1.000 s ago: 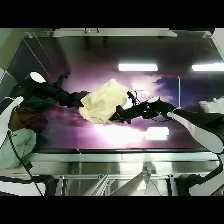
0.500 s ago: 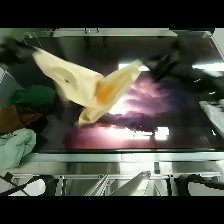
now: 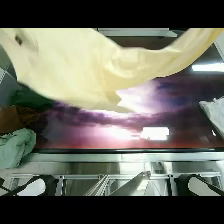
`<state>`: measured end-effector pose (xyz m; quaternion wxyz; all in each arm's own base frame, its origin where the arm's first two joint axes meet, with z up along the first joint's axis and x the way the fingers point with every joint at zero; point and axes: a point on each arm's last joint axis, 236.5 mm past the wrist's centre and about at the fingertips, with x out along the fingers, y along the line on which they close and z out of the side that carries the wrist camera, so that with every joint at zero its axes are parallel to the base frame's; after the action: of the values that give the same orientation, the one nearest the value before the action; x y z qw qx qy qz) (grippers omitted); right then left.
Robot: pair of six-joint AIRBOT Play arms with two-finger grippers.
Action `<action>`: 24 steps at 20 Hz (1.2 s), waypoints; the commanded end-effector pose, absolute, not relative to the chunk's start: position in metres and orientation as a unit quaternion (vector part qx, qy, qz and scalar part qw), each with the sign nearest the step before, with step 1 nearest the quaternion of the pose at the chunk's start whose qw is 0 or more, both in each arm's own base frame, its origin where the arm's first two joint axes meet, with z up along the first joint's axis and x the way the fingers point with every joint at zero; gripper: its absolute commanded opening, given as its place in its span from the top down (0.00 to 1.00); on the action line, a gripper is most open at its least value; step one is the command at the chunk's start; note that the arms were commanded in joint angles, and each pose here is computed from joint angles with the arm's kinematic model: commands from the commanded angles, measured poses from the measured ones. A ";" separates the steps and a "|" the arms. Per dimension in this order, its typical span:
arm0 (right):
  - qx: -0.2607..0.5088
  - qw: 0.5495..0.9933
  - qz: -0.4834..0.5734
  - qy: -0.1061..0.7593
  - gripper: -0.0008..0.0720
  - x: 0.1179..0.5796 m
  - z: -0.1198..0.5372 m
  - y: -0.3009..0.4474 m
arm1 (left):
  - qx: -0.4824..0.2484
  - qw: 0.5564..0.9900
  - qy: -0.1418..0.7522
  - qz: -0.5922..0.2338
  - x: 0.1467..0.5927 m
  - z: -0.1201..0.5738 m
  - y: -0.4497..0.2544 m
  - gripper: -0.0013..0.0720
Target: Fold the shirts.
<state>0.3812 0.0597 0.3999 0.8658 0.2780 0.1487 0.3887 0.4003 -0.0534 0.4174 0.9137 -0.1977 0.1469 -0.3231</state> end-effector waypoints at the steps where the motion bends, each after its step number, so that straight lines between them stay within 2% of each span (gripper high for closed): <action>1: 0.234 0.880 0.326 0.255 0.97 0.396 0.333 0.055 | -0.180 0.890 0.302 -0.288 0.418 0.330 -0.057 0.96; 3: 0.229 0.864 0.317 0.316 0.97 0.408 0.284 0.064 | -0.167 0.864 0.392 -0.270 0.430 0.272 -0.063 0.95; 7: 0.235 0.828 0.283 0.423 0.97 0.442 0.165 0.083 | -0.168 0.794 0.499 -0.302 0.444 0.156 -0.103 0.95; 8: 0.238 0.821 0.271 0.443 0.80 0.452 0.135 0.086 | -0.161 0.786 0.527 -0.280 0.450 0.118 -0.098 0.88; 9: 0.245 0.814 0.261 0.458 0.35 0.462 0.112 0.085 | -0.153 0.787 0.543 -0.249 0.460 0.087 -0.086 0.52; 10: 0.257 0.810 0.249 0.464 0.18 0.472 0.095 0.081 | -0.147 0.793 0.546 -0.225 0.473 0.067 -0.075 0.51; 12: 0.277 0.811 0.220 0.466 0.18 0.487 0.073 0.060 | -0.149 0.805 0.540 -0.198 0.495 0.056 -0.048 0.51; 13: 0.285 0.811 0.210 0.466 0.18 0.488 0.070 0.047 | -0.152 0.809 0.534 -0.194 0.502 0.063 -0.036 0.33; 14: 0.292 0.808 0.203 0.469 0.18 0.485 0.069 0.034 | -0.162 0.815 0.526 -0.180 0.509 0.071 -0.021 0.00; 16: 0.305 0.786 0.210 0.495 0.19 0.464 0.067 0.019 | -0.208 0.807 0.533 -0.144 0.506 0.084 0.005 0.00; 18: 0.323 0.745 0.225 0.538 0.19 0.435 0.048 0.026 | -0.235 0.755 0.595 -0.141 0.470 0.069 0.009 0.04; 19: 0.333 0.723 0.228 0.560 0.18 0.421 0.030 0.035 | -0.243 0.724 0.629 -0.148 0.448 0.054 0.002 0.11; 21: 0.345 0.690 0.229 0.594 0.18 0.393 -0.012 0.053 | -0.275 0.684 0.648 -0.188 0.412 0.028 -0.032 0.13; 23: 0.373 0.670 0.200 0.610 0.19 0.375 -0.054 0.063 | -0.319 0.667 0.629 -0.241 0.389 0.008 -0.084 0.13; 24: 0.384 0.668 0.196 0.607 0.19 0.373 -0.066 0.067 | -0.338 0.663 0.622 -0.242 0.381 -0.006 -0.103 0.13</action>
<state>0.3969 0.0532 -0.0229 0.6933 0.3551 0.5901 0.2121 0.4120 -0.0546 0.0197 0.6895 -0.2819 0.6344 -0.2065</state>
